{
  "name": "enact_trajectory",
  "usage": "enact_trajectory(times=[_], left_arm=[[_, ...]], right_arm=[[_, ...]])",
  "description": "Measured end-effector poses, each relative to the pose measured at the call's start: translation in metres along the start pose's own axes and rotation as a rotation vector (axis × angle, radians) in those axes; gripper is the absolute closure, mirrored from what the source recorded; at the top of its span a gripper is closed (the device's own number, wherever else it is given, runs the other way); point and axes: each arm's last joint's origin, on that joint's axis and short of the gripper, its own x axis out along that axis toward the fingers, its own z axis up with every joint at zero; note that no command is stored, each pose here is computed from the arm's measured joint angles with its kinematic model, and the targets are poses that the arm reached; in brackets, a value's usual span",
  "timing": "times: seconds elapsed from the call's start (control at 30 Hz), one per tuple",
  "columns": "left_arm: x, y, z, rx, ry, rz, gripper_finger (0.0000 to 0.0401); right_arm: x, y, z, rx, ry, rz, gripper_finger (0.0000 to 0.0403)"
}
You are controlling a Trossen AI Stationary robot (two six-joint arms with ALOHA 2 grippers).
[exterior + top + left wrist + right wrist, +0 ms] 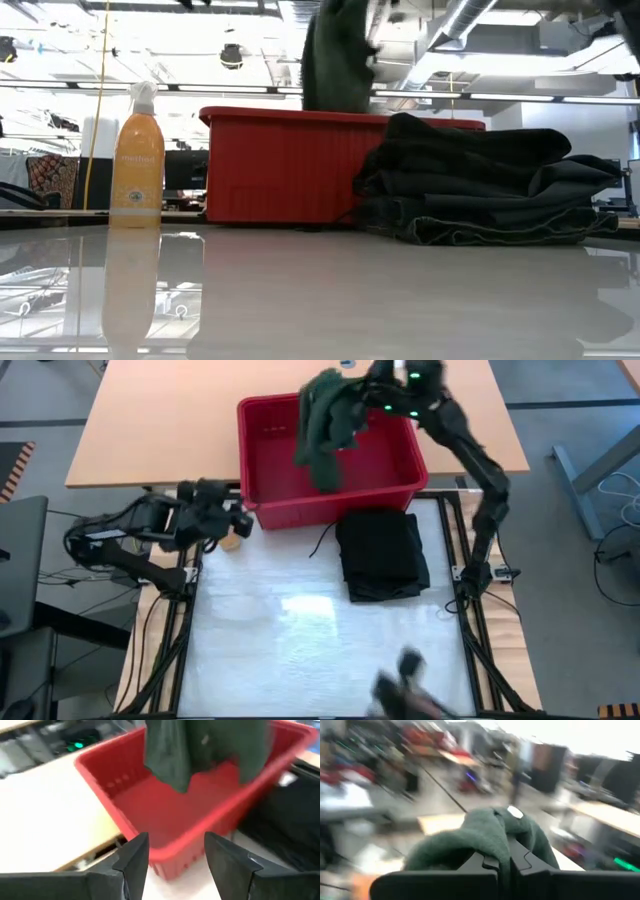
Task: Fold Laundry from Bin
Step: Fold the green polo shirt
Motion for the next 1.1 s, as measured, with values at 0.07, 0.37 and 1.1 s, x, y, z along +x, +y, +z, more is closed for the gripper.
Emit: enact_trajectory(times=[0.07, 0.37, 1.1], left_arm=[[0.001, 0.003, -0.018, 0.01, 0.008, -0.058, 0.0221], [-0.001, 0.015, -0.075, -0.007, -0.093, -0.522, 0.0221], [0.014, -0.003, -0.115, -0.22, -0.196, -0.972, 0.0221]], right_arm=[[-0.025, 0.021, 0.03, 0.055, -0.108, 0.123, 0.0384], [-0.135, 0.108, 0.107, 0.237, -0.309, 0.615, 0.0379], [-0.03, 0.282, -0.033, 0.213, 0.577, 1.232, 0.0381]])
